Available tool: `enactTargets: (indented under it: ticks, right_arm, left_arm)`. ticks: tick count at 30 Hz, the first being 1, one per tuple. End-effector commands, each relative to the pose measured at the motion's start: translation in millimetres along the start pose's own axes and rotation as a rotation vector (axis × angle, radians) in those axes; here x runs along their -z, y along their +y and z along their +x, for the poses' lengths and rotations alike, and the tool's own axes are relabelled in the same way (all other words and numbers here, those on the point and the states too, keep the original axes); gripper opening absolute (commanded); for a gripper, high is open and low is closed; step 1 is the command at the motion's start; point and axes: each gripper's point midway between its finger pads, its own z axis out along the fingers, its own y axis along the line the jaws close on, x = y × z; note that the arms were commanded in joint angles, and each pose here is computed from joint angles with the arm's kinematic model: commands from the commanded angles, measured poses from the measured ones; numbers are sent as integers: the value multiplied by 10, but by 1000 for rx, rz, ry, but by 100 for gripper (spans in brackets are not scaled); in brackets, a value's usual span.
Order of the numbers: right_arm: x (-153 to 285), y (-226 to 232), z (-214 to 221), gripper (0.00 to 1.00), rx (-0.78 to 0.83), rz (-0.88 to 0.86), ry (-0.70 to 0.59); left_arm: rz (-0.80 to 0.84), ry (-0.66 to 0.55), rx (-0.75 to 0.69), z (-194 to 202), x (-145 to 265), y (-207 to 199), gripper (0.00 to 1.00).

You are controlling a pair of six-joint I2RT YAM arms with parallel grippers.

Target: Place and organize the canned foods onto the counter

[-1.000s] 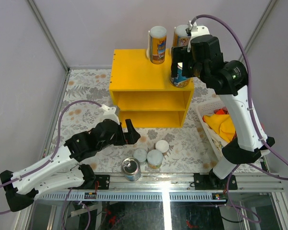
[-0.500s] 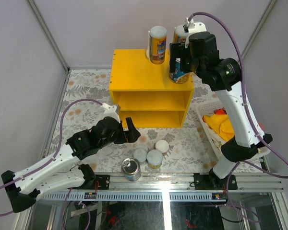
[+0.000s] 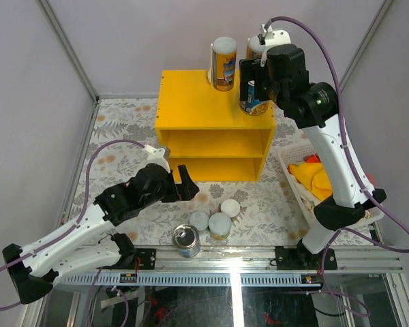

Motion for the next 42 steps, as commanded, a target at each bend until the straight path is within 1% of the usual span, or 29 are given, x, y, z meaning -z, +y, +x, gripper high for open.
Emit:
enactTargets:
  ticks: [1, 2, 4, 5, 21, 27, 36, 42]
  right_arm:
    - [71, 21, -4, 74, -12, -41, -1]
    - [67, 20, 7, 78, -11, -40, 3]
    - [108, 7, 1, 99, -14, -40, -1]
    - [168, -7, -24, 100, -19, -44, -12]
    - [361, -87, -51, 99, -35, -37, -34]
    - [456, -64, -75, 100, -37, -68, -44]
    - [741, -51, -51, 100, -52, -130, -65]
    - [956, -41, 49, 99, -48, -183, -82]
  left_arm:
    - [57, -29, -5, -66, -8, -94, 100]
    - [58, -29, -3, -70, -7, -96, 100]
    - [59, -29, 1, -67, -4, -93, 100]
    - [61, -28, 3, -62, 0, -93, 100]
    - [68, -41, 28, -80, 57, -91, 100]
    - [67, -44, 31, -93, 68, -96, 100]
    - [60, -61, 43, -168, 96, -125, 100]
    - [49, -61, 43, -185, 129, -118, 100]
